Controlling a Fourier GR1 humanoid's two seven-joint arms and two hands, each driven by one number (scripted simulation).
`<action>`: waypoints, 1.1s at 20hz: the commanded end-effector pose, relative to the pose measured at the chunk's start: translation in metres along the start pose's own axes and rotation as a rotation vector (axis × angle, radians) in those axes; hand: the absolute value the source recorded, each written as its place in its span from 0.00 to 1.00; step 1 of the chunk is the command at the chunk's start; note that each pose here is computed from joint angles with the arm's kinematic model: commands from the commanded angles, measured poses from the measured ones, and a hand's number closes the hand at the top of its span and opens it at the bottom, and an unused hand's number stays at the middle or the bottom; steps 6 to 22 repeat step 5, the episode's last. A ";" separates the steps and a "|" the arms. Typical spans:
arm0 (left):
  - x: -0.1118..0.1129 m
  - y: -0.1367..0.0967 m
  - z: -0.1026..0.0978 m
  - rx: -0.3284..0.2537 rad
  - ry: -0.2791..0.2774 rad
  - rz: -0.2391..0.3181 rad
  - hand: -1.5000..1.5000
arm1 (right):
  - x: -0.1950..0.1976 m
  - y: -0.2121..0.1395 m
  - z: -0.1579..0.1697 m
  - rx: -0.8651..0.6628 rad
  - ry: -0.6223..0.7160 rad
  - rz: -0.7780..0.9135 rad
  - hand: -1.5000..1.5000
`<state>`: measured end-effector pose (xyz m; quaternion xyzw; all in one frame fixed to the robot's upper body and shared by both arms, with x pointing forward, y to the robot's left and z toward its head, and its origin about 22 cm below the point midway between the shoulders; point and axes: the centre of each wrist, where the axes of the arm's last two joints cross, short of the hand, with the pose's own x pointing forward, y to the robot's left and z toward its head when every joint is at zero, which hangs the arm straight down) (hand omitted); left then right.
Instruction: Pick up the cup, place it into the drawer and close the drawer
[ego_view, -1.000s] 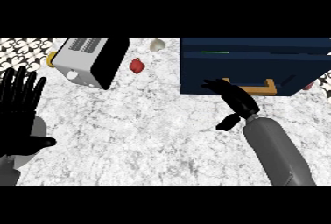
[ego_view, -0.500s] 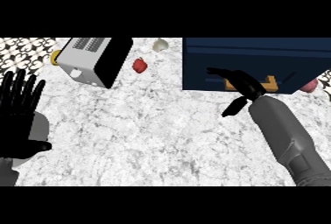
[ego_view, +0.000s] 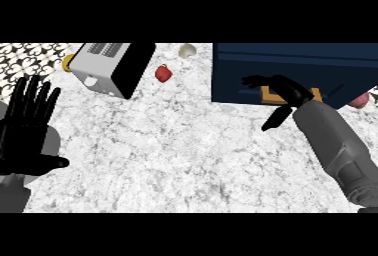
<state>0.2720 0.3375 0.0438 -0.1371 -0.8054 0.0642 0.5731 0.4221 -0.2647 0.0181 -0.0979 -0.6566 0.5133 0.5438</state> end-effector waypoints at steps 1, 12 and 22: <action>0.000 -0.003 -0.003 -0.010 -0.003 -0.008 0.00 | -0.001 -0.042 0.006 -0.083 0.149 0.057 0.00; -0.010 -0.001 0.003 0.001 0.008 -0.023 0.00 | -0.004 -0.030 0.006 -0.097 0.122 0.047 0.00; -0.010 -0.001 0.003 0.001 0.008 -0.023 0.00 | -0.004 -0.030 0.006 -0.097 0.122 0.047 0.00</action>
